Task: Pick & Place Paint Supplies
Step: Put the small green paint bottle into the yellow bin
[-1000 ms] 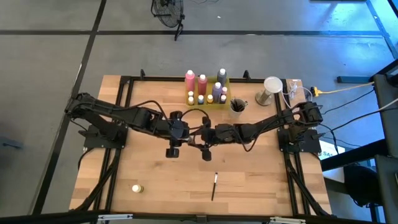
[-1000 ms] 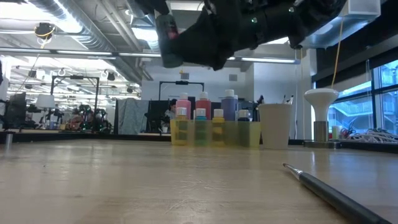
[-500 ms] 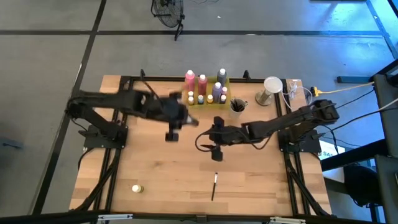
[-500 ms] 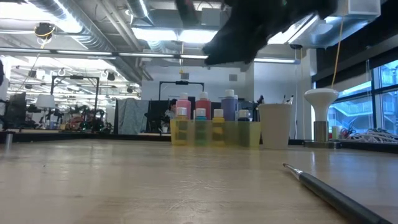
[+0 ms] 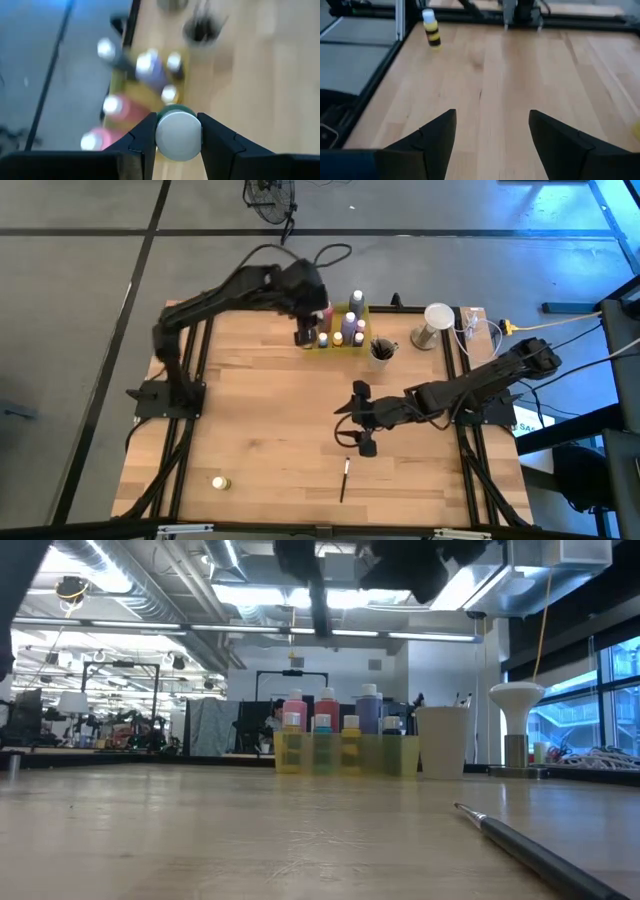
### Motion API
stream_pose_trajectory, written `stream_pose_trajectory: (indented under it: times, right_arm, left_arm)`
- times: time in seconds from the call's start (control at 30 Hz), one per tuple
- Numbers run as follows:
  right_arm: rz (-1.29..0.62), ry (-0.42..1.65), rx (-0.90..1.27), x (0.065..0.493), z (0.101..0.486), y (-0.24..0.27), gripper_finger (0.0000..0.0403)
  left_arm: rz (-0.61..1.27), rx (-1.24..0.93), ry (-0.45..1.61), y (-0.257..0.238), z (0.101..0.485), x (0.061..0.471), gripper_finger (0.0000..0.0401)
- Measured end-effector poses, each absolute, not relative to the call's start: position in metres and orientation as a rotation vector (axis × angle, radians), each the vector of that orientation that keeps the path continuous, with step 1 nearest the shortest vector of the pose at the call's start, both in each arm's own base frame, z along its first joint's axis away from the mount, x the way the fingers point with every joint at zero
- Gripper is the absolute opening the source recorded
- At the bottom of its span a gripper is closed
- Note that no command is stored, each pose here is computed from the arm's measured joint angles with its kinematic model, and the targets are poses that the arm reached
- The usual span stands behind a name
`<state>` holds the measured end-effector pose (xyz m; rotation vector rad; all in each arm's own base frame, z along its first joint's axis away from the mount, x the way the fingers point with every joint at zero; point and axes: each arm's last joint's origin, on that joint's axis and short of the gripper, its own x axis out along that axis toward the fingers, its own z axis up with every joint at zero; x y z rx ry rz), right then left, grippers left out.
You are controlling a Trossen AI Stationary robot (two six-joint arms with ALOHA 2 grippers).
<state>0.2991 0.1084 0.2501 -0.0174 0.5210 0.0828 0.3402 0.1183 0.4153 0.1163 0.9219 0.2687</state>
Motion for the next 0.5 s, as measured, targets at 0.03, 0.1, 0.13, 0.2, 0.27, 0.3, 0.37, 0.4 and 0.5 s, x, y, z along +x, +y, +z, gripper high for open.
stream_pose_trajectory:
  times: [0.03,0.1,0.13,0.2,0.27,0.3,0.37,0.4,0.5]
  right_arm:
    - [0.079,0.511,-0.019,0.298,0.252,0.109,0.0254]
    - [0.065,0.509,-0.035,0.296,0.254,0.110,0.0254]
    - [0.053,0.508,-0.044,0.295,0.254,0.110,0.0254]
    - [0.030,0.516,-0.064,0.294,0.253,0.110,0.0254]
    - [0.018,0.514,-0.069,0.294,0.253,0.112,0.0254]
    - [0.020,0.508,-0.067,0.294,0.253,0.112,0.0254]
    - [0.031,0.496,-0.067,0.293,0.255,0.115,0.0254]
    - [0.036,0.490,-0.075,0.291,0.257,0.117,0.0254]
    - [0.016,0.477,-0.099,0.284,0.262,0.122,0.0254]
  left_arm:
    - [0.270,0.110,0.967,0.126,0.409,0.343,0.0114]
    - [0.276,0.108,1.012,0.139,0.398,0.351,0.0114]
    - [0.279,0.103,1.022,0.145,0.393,0.356,0.0114]
    - [0.274,0.081,1.043,0.153,0.384,0.362,0.0114]
    - [0.270,0.075,1.060,0.159,0.376,0.366,0.0114]
    - [0.274,0.068,1.072,0.163,0.372,0.368,0.0114]
    - [0.281,0.048,1.092,0.171,0.361,0.373,0.0114]
    - [0.295,0.028,1.099,0.175,0.357,0.375,0.0114]
    - [0.348,-0.043,1.098,0.186,0.345,0.380,0.0114]
